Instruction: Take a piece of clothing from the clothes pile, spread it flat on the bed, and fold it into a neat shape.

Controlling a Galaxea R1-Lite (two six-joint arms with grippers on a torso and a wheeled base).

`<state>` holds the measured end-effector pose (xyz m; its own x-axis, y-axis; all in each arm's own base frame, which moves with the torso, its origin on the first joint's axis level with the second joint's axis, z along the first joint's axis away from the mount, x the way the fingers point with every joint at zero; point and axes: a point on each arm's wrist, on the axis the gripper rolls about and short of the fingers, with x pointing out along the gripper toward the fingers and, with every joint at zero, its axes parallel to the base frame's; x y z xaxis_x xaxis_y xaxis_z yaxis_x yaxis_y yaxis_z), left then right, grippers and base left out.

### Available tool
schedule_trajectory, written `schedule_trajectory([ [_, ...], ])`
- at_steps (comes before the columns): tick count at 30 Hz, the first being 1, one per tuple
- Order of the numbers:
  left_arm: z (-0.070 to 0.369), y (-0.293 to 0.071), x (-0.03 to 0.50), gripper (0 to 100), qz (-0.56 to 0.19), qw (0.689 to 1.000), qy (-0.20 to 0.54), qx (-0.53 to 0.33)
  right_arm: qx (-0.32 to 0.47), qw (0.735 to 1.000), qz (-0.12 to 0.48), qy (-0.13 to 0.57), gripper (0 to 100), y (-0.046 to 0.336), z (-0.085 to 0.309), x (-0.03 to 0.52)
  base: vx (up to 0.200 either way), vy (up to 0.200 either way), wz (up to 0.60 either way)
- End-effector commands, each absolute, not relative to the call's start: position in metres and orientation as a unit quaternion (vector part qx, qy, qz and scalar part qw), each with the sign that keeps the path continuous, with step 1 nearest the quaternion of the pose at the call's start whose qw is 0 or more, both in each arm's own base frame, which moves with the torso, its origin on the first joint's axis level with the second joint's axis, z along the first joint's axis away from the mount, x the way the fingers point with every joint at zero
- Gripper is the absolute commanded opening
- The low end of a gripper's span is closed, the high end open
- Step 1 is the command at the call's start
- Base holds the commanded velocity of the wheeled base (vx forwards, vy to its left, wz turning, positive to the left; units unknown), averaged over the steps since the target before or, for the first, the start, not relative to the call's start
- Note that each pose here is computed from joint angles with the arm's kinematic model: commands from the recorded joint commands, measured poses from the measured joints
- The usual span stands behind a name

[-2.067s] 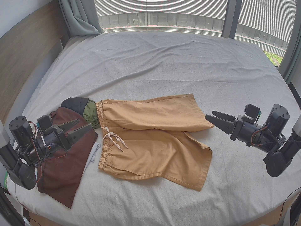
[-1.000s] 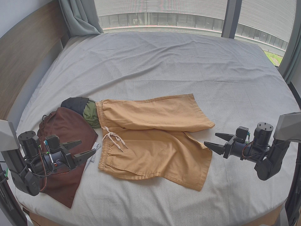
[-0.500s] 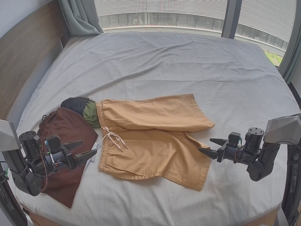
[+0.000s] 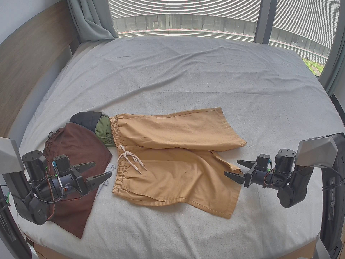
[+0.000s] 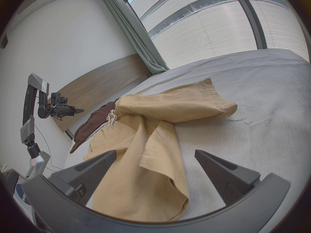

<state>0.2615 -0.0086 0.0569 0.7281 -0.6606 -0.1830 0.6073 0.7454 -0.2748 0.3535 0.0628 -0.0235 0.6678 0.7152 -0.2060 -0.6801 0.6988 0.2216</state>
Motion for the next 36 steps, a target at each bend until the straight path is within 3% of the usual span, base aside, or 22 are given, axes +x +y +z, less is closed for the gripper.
schedule_trajectory([
  [1,0.057,-0.012,0.261,100,-0.348,0.922,0.137,-0.101,0.065,0.910,0.382,0.146,100,0.063,-0.033,0.356,0.000,0.000,0.00],
  [7,0.059,-0.012,0.260,100,-0.348,0.921,0.137,-0.106,0.062,0.914,0.379,0.131,100,0.062,-0.031,0.365,0.000,0.000,0.00],
  [8,0.058,-0.013,0.260,100,-0.350,0.921,0.138,-0.106,0.061,0.915,0.378,0.129,0,0.062,-0.030,0.366,0.000,0.000,0.00],
  [30,0.057,-0.014,0.259,100,-0.352,0.919,0.141,-0.107,0.064,0.931,0.341,0.112,0,0.035,-0.035,0.383,0.000,0.000,0.00],
  [36,0.056,-0.014,0.259,100,-0.352,0.919,0.143,-0.107,0.072,0.944,0.305,0.106,0,0.025,-0.042,0.395,0.000,0.000,0.00],
])
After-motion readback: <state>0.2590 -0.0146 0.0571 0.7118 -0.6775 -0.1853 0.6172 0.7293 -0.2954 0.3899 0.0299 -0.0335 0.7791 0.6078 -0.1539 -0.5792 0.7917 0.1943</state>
